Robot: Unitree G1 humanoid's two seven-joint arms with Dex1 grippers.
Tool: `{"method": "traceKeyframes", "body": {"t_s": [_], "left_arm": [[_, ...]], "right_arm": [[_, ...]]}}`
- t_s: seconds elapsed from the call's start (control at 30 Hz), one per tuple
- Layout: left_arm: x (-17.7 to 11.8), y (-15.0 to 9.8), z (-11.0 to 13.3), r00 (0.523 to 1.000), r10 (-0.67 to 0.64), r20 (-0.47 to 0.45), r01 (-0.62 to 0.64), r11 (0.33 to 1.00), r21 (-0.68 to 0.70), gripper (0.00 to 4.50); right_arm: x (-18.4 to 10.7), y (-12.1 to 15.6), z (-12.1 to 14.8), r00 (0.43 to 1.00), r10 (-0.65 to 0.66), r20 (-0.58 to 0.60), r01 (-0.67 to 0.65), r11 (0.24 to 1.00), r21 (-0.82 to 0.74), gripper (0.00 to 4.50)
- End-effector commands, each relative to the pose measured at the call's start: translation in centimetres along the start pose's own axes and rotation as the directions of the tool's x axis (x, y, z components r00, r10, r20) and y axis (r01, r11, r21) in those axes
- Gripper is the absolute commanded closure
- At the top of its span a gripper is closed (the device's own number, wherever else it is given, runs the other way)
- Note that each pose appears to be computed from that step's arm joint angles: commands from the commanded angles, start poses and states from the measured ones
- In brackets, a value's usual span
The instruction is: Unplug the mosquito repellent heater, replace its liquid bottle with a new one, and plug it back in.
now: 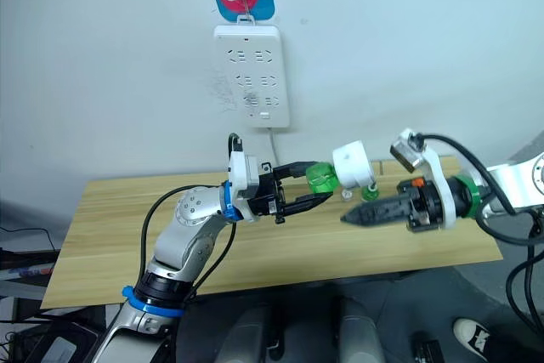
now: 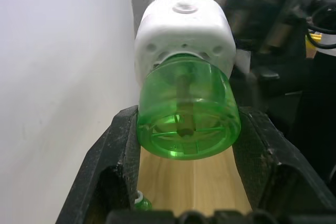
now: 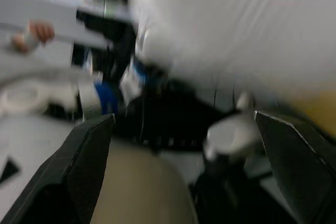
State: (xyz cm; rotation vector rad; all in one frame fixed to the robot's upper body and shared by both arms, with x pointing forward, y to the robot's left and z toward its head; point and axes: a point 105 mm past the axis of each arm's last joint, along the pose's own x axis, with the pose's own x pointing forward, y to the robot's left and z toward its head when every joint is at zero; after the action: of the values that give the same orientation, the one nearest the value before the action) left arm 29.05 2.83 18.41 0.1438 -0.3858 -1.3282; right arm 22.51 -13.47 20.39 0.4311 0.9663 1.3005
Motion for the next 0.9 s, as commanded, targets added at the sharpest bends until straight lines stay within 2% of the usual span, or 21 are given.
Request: {"method": "traceKeyframes", "body": {"t_s": [0.03,0.1,0.17,0.23,0.33,0.47,0.5,0.6,0.9], "left_arm": [[0.1,0.2,1.7,0.999,-0.009,0.044,0.007,0.998,0.058,2.29],[0.0,-0.1,1.7,0.999,-0.031,0.034,0.028,0.997,0.076,2.29],[-0.2,-0.2,1.7,0.999,-0.041,0.029,0.039,0.996,0.078,2.29],[-0.2,-0.2,1.8,0.998,-0.047,0.029,0.044,0.996,0.075,2.29],[-0.3,-0.3,1.9,0.998,-0.06,0.028,0.058,0.996,0.068,2.29],[-0.2,-0.3,2.0,0.997,-0.073,0.032,0.071,0.996,0.054,2.29],[-0.2,-0.3,2.0,0.997,-0.074,0.033,0.072,0.996,0.051,2.29],[-0.1,-0.4,2.1,0.996,-0.079,0.032,0.077,0.996,0.054,2.29],[-0.5,1.0,1.8,1.0,-0.008,0.017,0.007,0.999,0.051,2.29]], "right_arm": [[-1.0,-2.1,-0.8,0.986,-0.165,-0.002,0.165,0.982,-0.089,0.05],[-3.2,-5.0,1.1,0.955,-0.263,0.137,0.275,0.959,-0.07,0.41],[-5.2,-7.2,2.8,0.908,-0.342,0.242,0.368,0.927,-0.069,0.99],[-6.1,-8.4,4.0,0.88,-0.37,0.296,0.408,0.91,-0.074,1.76],[-5.7,-8.7,5.5,0.883,-0.336,0.329,0.382,0.92,-0.085,2.91],[-3.4,-8.1,7.4,0.899,-0.241,0.365,0.288,0.954,-0.079,4.34],[-2.6,-7.7,7.8,0.905,-0.206,0.373,0.25,0.965,-0.074,4.48],[-0.9,-6.6,8.0,0.919,-0.128,0.372,0.163,0.985,-0.062,4.48],[0.5,-3.0,4.1,0.972,-0.025,0.235,0.051,0.993,-0.108,4.48]]}}
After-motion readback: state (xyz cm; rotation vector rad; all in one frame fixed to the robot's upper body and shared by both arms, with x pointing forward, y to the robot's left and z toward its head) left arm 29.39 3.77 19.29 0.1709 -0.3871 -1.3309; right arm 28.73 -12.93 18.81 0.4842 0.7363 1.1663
